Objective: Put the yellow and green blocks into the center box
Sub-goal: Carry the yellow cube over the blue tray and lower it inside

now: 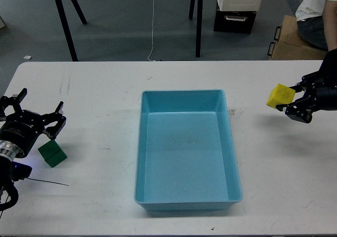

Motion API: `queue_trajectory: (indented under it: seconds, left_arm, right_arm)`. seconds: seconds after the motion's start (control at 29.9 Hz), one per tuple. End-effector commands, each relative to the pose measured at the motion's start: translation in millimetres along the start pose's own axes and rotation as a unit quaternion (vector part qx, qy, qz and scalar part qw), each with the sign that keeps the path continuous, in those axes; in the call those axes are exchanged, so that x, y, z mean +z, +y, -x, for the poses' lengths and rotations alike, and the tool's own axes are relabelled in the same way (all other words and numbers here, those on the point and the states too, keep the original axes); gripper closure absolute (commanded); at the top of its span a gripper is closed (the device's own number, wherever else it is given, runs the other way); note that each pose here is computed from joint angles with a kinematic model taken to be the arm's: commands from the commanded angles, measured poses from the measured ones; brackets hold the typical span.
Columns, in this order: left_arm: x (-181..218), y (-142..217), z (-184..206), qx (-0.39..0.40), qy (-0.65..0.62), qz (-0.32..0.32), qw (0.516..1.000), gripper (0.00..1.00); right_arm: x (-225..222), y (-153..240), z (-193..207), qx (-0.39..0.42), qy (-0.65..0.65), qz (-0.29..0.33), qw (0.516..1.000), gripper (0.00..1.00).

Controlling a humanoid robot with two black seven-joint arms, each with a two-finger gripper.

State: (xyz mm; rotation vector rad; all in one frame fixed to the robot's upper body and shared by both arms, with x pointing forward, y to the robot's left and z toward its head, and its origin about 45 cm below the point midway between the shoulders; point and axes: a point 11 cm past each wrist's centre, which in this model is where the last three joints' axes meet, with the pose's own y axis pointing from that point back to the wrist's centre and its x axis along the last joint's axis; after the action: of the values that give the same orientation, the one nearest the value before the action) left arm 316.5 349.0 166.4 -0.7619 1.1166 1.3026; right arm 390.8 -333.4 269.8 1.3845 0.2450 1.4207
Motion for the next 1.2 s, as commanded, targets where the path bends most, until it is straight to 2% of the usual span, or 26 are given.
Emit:
queue_trajectory:
  seconds: [0.0,0.2,0.47,0.67,0.87,0.94,1.0,1.04,1.17]
  left_arm:
    - [0.8,0.2,0.0,0.000,-0.001,0.001,1.000,0.00]
    - [3.5,0.4,0.5,0.000,-0.003,0.002,1.000,0.00]
    - [5.2,0.7,0.2,0.001,-0.005,0.004,1.000,0.00]
    - [5.2,0.7,0.2,0.001,-0.005,0.004,1.000,0.00]
    - [5.2,0.7,0.2,0.001,-0.005,0.004,1.000,0.00]
    - [5.2,0.7,0.2,0.001,-0.005,0.004,1.000,0.00]
    - [5.3,0.7,0.2,0.001,-0.005,0.004,1.000,0.00]
    - [5.2,0.7,0.2,0.001,-0.005,0.004,1.000,0.00]
    - [6.8,0.6,-0.8,0.002,-0.007,0.006,1.000,0.00]
  right_arm:
    - [-3.8,-7.0,-57.4,0.043,0.048,-0.011,0.998,0.94]
    - [-37.9,-35.7,-115.8,0.057,0.110,-0.065,0.990,0.94]
    - [-97.7,-73.7,-149.8,0.050,0.153,-0.144,0.976,0.94]
    - [-139.8,-97.2,-145.6,0.007,0.185,-0.191,0.964,0.94]
    - [-161.0,-112.1,-137.3,-0.015,0.203,-0.213,0.956,0.93]
    - [-164.3,-115.5,-134.9,-0.020,0.205,-0.216,0.954,0.90]
    - [-166.7,-118.9,-127.2,-0.031,0.206,-0.219,0.953,0.84]
    - [-166.6,-120.0,-124.4,-0.034,0.205,-0.220,0.953,0.76]
    - [-168.1,-123.3,-116.2,-0.040,0.194,-0.223,0.954,0.21]
